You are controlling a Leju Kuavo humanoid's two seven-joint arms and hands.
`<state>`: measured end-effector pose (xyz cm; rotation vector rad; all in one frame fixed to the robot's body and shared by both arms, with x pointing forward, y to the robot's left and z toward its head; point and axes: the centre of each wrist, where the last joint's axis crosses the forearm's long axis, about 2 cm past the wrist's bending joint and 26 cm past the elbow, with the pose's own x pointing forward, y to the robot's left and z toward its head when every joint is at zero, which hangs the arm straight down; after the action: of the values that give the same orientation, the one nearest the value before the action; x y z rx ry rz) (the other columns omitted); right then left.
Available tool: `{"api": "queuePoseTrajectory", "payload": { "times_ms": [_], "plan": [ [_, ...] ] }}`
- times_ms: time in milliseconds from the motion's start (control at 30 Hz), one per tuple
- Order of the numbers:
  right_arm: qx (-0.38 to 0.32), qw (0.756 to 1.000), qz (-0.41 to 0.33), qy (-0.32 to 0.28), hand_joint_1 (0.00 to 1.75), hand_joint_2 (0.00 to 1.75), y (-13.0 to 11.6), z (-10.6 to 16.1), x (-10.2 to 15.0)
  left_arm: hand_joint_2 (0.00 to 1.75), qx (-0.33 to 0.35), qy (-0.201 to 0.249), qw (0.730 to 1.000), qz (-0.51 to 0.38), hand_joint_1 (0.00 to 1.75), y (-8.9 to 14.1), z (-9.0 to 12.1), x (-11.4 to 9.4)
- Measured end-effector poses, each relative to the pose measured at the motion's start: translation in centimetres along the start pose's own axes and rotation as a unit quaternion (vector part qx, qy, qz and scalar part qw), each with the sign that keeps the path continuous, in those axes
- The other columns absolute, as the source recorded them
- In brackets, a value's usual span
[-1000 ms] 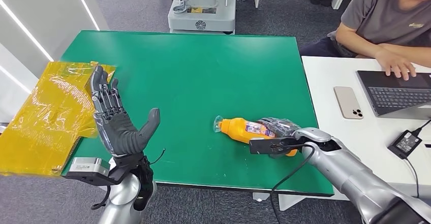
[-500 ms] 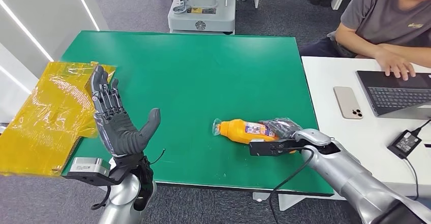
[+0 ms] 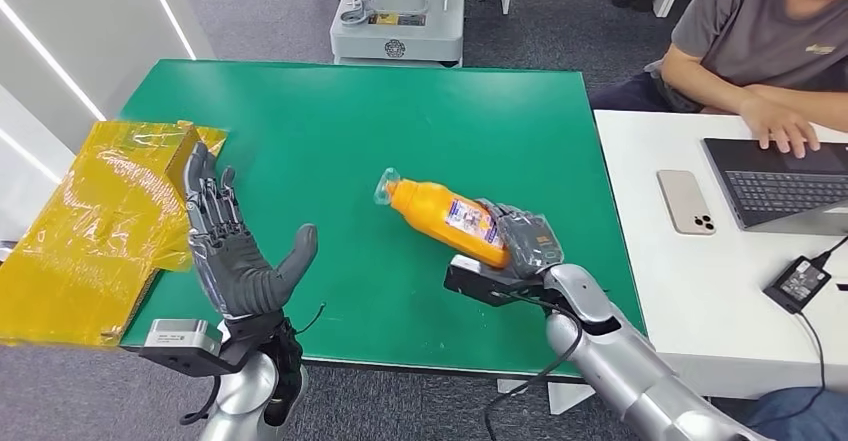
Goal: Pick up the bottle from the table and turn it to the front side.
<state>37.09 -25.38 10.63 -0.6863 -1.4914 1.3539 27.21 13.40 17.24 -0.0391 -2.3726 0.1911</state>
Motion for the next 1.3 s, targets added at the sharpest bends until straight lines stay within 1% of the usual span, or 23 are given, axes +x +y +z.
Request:
{"api": "queuePoseTrajectory", "payload": {
  "times_ms": [100,167,300,400,667,733,800,833,967,1100,1300],
  "plan": [
    [-0.047,0.999,-0.025,-0.010,1.75,1.75,-0.5,-0.3,1.2,1.75,0.002,0.000,1.000,-0.002,0.00,0.0,0.0,0.0],
    [-0.105,0.993,-0.043,-0.017,1.75,1.75,-0.9,-0.2,1.8,1.75,0.003,0.000,1.000,-0.002,0.00,0.0,0.0,0.0],
    [-0.222,0.972,-0.072,-0.034,1.75,1.75,-1.4,0.4,2.7,1.75,0.000,0.009,1.000,0.001,0.00,-0.2,0.1,0.0],
    [-0.260,0.960,-0.088,-0.052,1.75,1.75,-1.1,1.0,3.4,1.75,-0.006,0.020,1.000,0.007,0.00,-0.4,0.3,-0.1],
    [-0.278,0.952,-0.111,-0.060,1.75,1.75,-0.8,1.8,3.9,1.75,-0.013,0.028,0.999,0.009,0.00,-0.7,0.6,-0.3],
    [-0.284,0.948,-0.120,-0.082,1.69,1.75,-0.7,1.9,4.0,1.75,-0.020,0.034,0.999,0.013,0.00,-0.8,0.6,-0.3],
    [-0.292,0.942,-0.123,-0.109,1.69,1.75,-0.5,2.0,4.3,1.75,-0.034,0.048,0.998,0.022,0.00,-1.1,0.7,-0.4],
    [-0.295,0.940,-0.123,-0.121,1.72,1.75,-0.4,2.1,4.4,1.75,-0.043,0.057,0.997,0.029,0.00,-1.2,0.7,-0.5],
    [-0.298,0.935,-0.125,-0.146,1.75,1.75,0.0,2.3,4.8,1.75,-0.087,0.093,0.989,0.074,0.00,-1.8,0.6,-1.1],
    [-0.277,0.938,-0.130,-0.166,1.75,1.75,0.5,2.5,5.0,1.75,-0.148,0.123,0.974,0.122,0.00,-2.4,0.8,-1.6],
    [-0.235,0.943,-0.125,-0.199,1.75,1.75,1.7,3.0,5.7,1.75,-0.235,0.144,0.944,0.179,0.00,-3.2,0.6,-2.3]
  ]
}}
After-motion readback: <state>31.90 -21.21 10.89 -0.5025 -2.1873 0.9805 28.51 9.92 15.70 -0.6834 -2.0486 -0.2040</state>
